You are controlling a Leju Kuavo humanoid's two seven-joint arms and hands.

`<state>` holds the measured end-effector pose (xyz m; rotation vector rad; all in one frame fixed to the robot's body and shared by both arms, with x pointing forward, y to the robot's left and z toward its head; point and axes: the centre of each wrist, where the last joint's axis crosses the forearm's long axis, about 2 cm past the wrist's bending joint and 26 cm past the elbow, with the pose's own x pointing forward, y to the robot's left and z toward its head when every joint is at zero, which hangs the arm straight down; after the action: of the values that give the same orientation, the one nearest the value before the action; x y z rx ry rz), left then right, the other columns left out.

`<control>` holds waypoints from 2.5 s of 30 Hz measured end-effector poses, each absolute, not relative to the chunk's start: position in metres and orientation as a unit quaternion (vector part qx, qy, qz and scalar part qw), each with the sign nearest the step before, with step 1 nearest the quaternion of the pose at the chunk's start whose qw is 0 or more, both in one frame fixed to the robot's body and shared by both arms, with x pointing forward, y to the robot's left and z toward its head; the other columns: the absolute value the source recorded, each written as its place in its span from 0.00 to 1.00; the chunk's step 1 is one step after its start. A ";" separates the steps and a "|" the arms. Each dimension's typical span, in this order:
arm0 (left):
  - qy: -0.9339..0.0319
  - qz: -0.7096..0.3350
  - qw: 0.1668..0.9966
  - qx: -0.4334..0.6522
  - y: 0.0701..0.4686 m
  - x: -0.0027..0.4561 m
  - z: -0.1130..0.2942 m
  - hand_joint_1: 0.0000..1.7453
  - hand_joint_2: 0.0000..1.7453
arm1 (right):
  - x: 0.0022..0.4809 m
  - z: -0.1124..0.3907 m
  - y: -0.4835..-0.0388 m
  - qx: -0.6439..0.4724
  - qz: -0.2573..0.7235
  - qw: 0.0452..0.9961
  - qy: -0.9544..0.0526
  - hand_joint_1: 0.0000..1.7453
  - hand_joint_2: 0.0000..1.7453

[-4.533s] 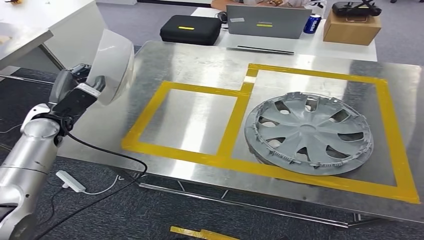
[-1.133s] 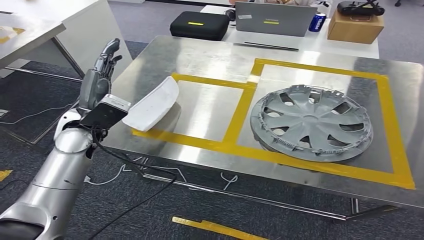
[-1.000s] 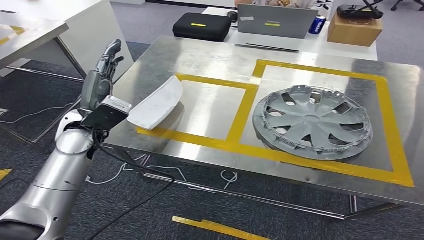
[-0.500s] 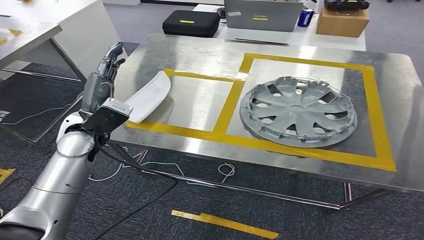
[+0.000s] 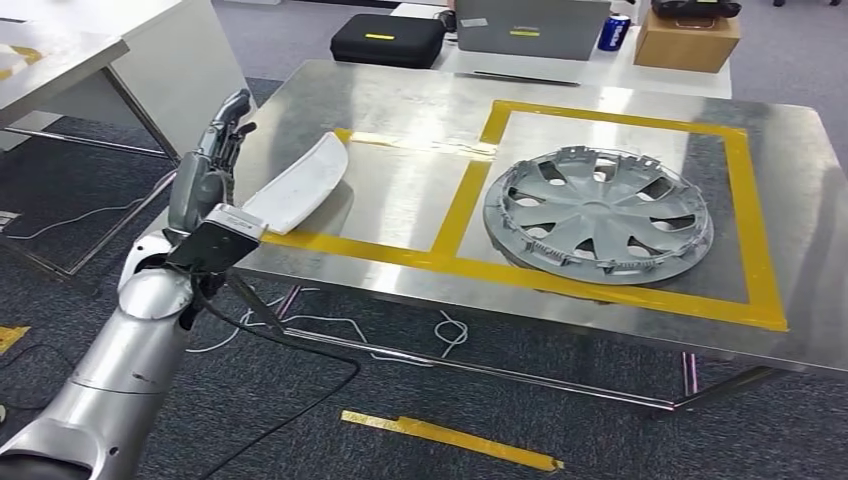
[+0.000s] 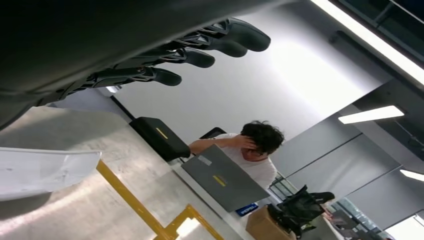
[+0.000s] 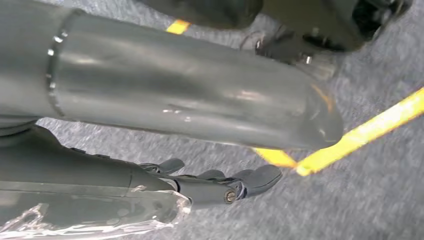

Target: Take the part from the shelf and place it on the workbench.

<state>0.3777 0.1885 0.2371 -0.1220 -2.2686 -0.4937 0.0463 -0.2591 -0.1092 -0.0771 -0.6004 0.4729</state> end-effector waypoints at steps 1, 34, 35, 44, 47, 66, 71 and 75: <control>-0.896 -0.195 0.397 -0.048 0.188 0.378 0.237 0.00 0.00 | 0.046 -0.109 -0.259 -0.037 0.231 0.927 -0.293 0.00 0.00; -0.890 -0.232 0.375 -0.115 0.145 0.331 0.210 0.00 0.00 | 0.052 -0.107 -0.239 -0.041 0.214 0.929 -0.298 0.00 0.00; -0.889 -0.233 0.376 -0.118 0.144 0.329 0.209 0.00 0.00 | 0.052 -0.107 -0.238 -0.041 0.214 0.929 -0.299 0.00 0.00; -0.890 -0.235 0.369 -0.129 0.138 0.321 0.209 0.00 0.00 | 0.057 -0.106 -0.237 -0.040 0.211 0.928 -0.305 0.00 0.00; -0.888 -0.237 0.371 -0.130 0.138 0.320 0.206 0.00 0.00 | 0.055 -0.106 -0.236 -0.039 0.210 0.929 -0.303 0.00 0.00; -0.876 -0.229 0.392 -0.163 0.134 0.309 0.198 0.00 0.00 | 0.054 -0.106 -0.233 -0.028 0.183 0.934 -0.307 0.00 0.00; -0.872 -0.228 0.400 -0.168 0.133 0.305 0.193 0.00 0.00 | 0.054 -0.106 -0.233 -0.025 0.179 0.934 -0.308 0.00 0.00; -0.871 -0.229 0.401 -0.169 0.132 0.305 0.192 0.00 0.00 | 0.052 -0.106 -0.233 -0.025 0.178 0.934 -0.308 0.00 0.00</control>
<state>0.3049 0.1319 0.1923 -0.4273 -2.2029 -0.5780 0.0525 -0.2326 -0.1060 -0.0506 -0.6292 0.3646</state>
